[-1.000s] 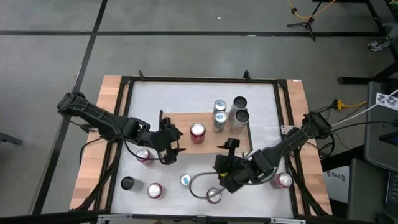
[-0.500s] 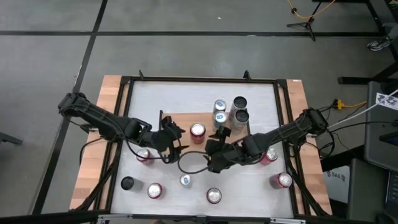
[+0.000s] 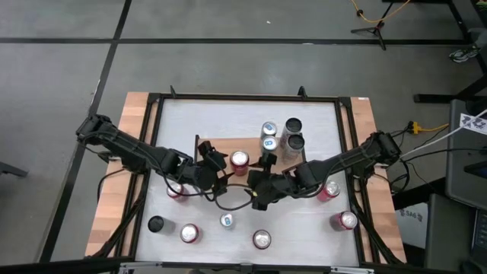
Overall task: Place canned beverage on shelf
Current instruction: Put the top red-black soda can on the shelf
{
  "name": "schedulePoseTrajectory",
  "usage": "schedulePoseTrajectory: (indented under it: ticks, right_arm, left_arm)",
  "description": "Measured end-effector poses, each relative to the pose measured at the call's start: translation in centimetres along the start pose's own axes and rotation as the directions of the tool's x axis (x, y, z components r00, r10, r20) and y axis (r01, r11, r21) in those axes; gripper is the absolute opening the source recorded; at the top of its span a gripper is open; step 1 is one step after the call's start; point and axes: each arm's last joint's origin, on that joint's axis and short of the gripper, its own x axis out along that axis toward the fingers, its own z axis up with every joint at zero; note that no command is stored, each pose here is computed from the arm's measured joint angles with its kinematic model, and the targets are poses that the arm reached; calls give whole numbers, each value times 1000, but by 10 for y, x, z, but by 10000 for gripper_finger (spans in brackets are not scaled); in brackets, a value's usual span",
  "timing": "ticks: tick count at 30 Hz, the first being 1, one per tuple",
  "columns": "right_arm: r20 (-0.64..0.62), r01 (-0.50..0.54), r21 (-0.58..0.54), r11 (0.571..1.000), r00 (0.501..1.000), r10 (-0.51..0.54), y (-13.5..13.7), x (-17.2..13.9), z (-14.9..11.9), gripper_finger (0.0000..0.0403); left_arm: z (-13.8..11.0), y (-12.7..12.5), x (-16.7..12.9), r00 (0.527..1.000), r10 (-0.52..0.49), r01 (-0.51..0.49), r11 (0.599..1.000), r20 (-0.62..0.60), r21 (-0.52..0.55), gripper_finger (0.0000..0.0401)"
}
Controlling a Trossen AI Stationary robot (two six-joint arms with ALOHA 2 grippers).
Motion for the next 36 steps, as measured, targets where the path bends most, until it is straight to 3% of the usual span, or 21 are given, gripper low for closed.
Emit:
schedulePoseTrajectory:
  ticks: [19,28,36]
  right_arm:
    - [-13,-105,-14,994,994,104,0,2,2,386]
    - [-8,-78,-5,997,997,78,-1,2,2,386]
    - [2,-42,-2,999,999,42,-3,2,3,386]
  left_arm:
    - [-2,4,0,995,94,-95,995,11,27,307]
    - [-4,1,0,999,6,-5,1000,-35,28,307]
    - [-4,2,0,999,4,-3,1000,-36,28,307]
